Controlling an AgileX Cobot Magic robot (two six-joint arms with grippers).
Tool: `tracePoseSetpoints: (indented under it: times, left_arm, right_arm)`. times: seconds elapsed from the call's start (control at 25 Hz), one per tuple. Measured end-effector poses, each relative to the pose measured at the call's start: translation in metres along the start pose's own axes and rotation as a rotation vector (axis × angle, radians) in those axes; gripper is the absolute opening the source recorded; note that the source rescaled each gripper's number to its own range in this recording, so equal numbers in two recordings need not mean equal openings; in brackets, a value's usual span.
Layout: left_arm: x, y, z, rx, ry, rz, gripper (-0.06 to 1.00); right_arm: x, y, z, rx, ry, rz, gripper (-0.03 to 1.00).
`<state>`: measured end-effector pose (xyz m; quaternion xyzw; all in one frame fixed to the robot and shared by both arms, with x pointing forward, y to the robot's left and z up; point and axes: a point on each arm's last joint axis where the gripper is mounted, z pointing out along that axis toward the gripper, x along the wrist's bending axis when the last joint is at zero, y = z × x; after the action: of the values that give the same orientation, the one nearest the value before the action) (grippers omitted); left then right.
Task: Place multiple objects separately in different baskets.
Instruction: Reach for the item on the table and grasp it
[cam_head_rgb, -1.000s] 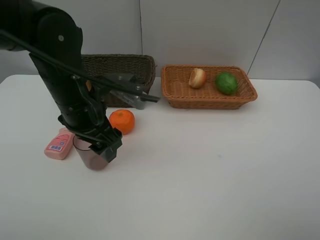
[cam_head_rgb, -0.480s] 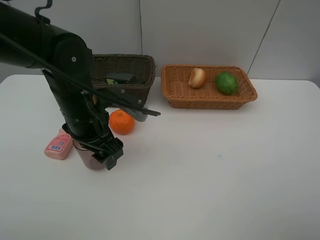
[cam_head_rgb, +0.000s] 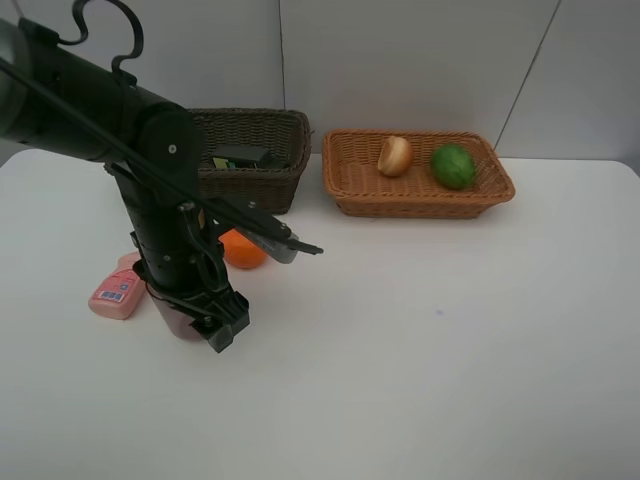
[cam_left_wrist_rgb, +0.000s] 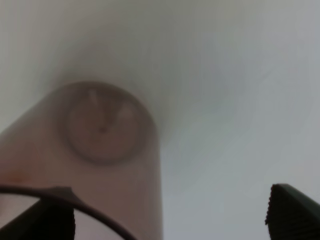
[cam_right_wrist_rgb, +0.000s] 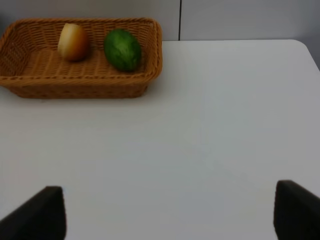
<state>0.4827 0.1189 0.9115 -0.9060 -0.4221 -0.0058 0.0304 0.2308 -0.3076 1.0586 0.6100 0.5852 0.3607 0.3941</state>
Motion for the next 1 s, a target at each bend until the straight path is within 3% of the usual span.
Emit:
tracePoseSetpoints:
  times: [0.88, 1.0]
  left_arm:
    - [-0.004, 0.006, 0.014, -0.002, -0.001, 0.014, 0.99]
    - [-0.004, 0.006, 0.014, -0.002, -0.001, 0.014, 0.88]
  right_arm:
    - [0.0, 0.0, 0.0, 0.0, 0.0, 0.003, 0.83]
    - [0.0, 0.0, 0.0, 0.0, 0.0, 0.003, 0.83]
